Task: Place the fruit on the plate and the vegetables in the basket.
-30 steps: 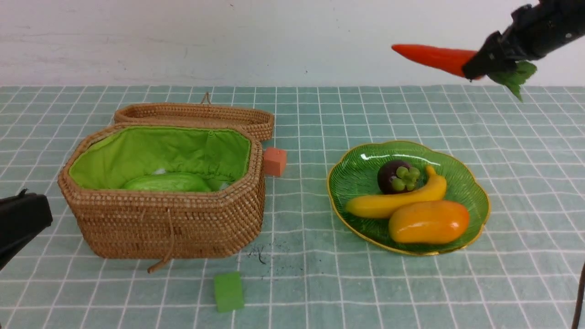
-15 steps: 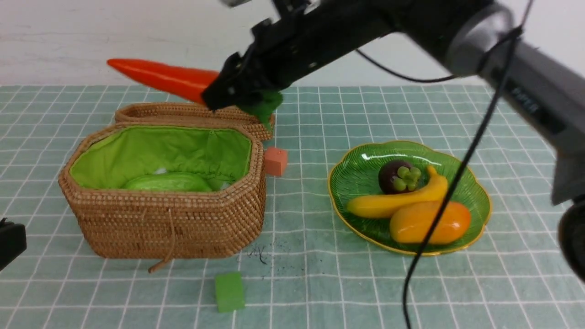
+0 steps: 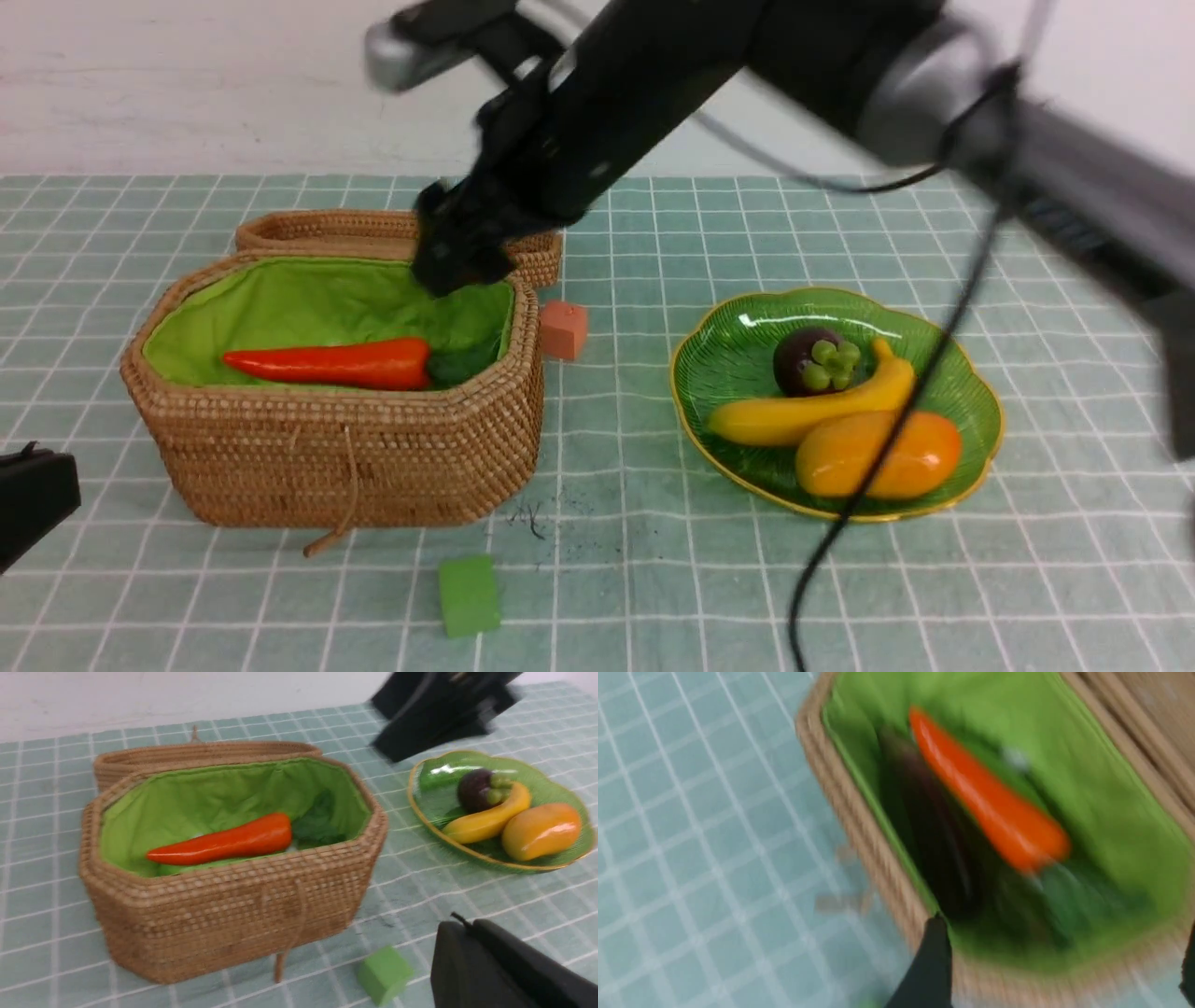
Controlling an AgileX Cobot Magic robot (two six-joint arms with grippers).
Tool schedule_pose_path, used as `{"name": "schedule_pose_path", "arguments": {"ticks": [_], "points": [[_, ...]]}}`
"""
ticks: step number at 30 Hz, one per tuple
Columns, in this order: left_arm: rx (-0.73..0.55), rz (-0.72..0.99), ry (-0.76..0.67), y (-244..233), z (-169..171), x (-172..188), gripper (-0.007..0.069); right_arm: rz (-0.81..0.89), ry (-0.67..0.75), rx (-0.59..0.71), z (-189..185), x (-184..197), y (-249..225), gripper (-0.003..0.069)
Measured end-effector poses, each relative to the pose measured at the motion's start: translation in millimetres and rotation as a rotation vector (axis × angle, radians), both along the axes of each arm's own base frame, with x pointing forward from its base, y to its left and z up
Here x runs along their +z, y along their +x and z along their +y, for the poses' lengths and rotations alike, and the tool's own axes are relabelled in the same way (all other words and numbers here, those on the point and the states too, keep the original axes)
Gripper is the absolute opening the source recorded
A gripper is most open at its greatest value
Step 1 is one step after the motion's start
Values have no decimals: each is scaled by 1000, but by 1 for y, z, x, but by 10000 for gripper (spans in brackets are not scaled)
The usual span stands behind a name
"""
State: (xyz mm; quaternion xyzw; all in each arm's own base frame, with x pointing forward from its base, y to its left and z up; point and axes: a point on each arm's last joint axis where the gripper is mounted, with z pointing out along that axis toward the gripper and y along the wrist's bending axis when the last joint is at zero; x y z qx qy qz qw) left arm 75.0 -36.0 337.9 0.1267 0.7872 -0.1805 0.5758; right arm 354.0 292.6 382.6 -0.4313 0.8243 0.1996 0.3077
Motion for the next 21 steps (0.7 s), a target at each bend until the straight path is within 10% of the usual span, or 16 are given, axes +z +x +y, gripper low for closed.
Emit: {"name": "schedule_pose_path", "arguments": {"ticks": [5, 13, 21], "points": [[-62, -93, -154, -22, 12, 6, -13, -78, 9, -178, -59, 73, -42, 404], [-116, -220, -315, -49, 31, -30, -13, -1, -23, -329, -135, 79, -138, 29], [-131, -176, -289, -42, 23, -65, -13, 164, -41, -479, -192, 24, -217, -17]]}}
